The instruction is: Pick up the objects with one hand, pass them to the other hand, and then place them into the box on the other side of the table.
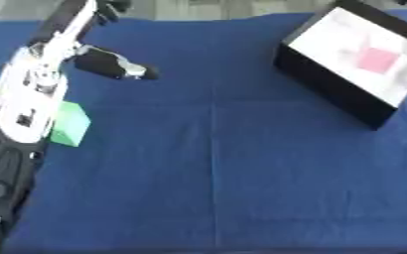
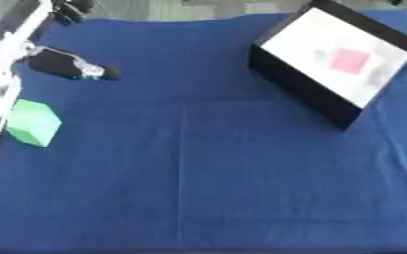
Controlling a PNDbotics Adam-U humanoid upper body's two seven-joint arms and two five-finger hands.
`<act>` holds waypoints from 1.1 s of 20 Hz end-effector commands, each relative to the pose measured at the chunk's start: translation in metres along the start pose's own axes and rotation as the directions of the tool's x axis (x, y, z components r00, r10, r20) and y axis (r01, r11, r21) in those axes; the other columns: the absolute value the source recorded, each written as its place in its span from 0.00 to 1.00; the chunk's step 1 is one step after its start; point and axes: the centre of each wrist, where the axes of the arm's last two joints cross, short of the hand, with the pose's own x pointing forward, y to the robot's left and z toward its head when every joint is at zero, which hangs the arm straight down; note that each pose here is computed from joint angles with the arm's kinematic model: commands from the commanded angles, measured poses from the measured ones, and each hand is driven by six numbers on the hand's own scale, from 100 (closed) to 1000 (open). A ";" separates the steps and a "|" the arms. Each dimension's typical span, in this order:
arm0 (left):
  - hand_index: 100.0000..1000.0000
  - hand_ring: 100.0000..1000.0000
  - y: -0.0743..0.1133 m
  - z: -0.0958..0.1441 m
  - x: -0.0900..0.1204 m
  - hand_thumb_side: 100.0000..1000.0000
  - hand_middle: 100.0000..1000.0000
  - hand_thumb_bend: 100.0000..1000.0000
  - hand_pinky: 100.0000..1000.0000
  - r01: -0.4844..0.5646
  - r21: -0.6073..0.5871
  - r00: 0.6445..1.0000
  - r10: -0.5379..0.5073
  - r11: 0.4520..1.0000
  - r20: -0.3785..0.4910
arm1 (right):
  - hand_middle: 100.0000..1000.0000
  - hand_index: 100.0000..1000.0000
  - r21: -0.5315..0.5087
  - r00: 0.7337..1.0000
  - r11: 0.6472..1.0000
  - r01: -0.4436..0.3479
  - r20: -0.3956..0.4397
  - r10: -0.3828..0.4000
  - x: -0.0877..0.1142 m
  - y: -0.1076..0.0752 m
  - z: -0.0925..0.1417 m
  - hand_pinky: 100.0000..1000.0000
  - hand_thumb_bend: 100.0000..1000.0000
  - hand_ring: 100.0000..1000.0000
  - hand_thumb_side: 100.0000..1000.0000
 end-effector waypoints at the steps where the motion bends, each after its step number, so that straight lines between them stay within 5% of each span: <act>1: 0.80 0.71 0.040 0.012 -0.008 0.30 0.68 1.00 0.73 0.099 -0.098 0.995 -0.097 0.990 0.023 | 0.82 0.85 -0.015 0.999 0.999 -0.039 0.034 0.040 0.020 -0.013 -0.002 0.89 0.00 1.00 0.16; 10: 0.81 0.75 0.083 0.033 -0.045 0.28 0.70 1.00 0.75 0.185 -0.351 0.979 -0.205 0.918 -0.018 | 0.82 0.85 -0.028 1.000 1.000 -0.015 0.016 0.015 0.017 -0.012 0.004 0.89 0.00 1.00 0.19; 17: 0.78 0.77 0.094 0.046 -0.072 0.16 0.70 1.00 0.77 0.253 -0.481 0.951 -0.308 0.839 -0.037 | 0.81 0.84 -0.028 1.000 0.999 -0.016 0.000 0.016 0.013 -0.011 0.007 0.89 0.00 1.00 0.20; 22: 0.76 0.77 0.090 0.051 -0.085 0.17 0.70 1.00 0.77 0.297 -0.541 0.925 -0.378 0.787 -0.041 | 0.81 0.84 -0.038 1.000 0.999 -0.015 -0.007 0.014 0.012 -0.011 0.008 0.88 0.00 1.00 0.21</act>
